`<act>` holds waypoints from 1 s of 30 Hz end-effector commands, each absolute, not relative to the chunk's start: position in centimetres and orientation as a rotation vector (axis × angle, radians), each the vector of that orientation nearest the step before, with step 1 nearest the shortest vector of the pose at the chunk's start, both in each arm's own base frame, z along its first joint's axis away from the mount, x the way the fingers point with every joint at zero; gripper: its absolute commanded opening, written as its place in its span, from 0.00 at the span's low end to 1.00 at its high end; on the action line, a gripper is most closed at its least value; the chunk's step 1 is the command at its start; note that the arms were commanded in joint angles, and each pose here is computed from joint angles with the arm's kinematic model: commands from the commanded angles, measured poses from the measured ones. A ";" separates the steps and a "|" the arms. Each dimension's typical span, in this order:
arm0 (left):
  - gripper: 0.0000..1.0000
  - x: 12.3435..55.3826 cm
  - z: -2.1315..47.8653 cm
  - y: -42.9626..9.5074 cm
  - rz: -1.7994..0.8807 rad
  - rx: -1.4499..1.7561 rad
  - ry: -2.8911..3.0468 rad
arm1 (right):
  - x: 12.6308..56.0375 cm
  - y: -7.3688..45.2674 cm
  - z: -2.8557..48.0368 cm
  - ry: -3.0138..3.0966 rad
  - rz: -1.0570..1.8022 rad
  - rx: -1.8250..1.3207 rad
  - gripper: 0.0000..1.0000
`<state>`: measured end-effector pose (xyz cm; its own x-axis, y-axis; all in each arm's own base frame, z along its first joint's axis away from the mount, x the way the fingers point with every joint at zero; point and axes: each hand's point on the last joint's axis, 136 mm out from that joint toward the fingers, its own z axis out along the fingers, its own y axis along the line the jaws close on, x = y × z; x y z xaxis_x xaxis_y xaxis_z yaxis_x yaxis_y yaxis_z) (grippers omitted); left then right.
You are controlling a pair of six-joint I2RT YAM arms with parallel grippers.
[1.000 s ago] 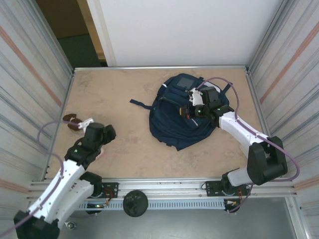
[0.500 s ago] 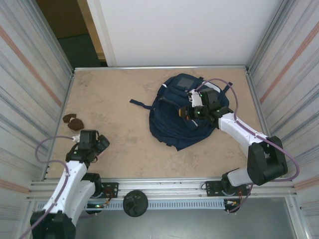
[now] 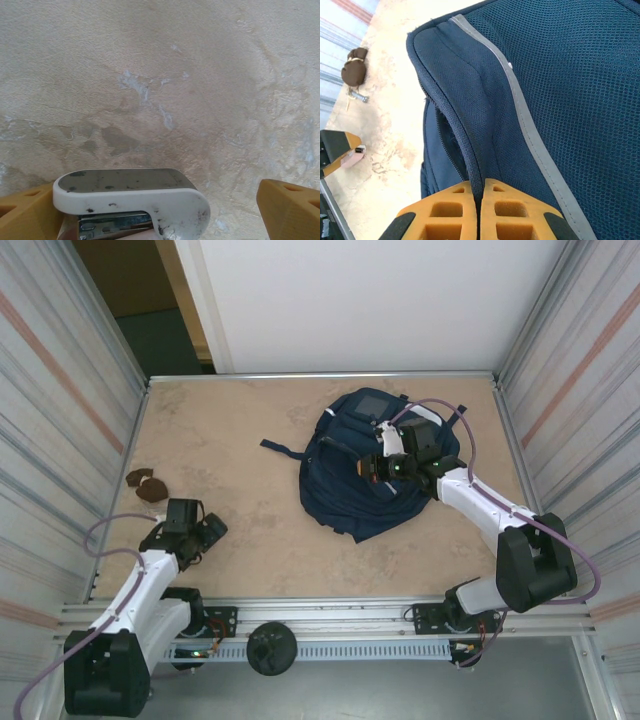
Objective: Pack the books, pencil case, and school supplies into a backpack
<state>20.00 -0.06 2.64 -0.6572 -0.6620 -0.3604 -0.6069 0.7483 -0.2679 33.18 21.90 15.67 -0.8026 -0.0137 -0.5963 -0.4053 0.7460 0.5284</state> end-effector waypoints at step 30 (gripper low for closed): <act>0.86 21.3 3.4 -5.1 0.104 -0.430 2.721 | 32.8 23.1 14.7 2.386 0.865 -0.400 0.02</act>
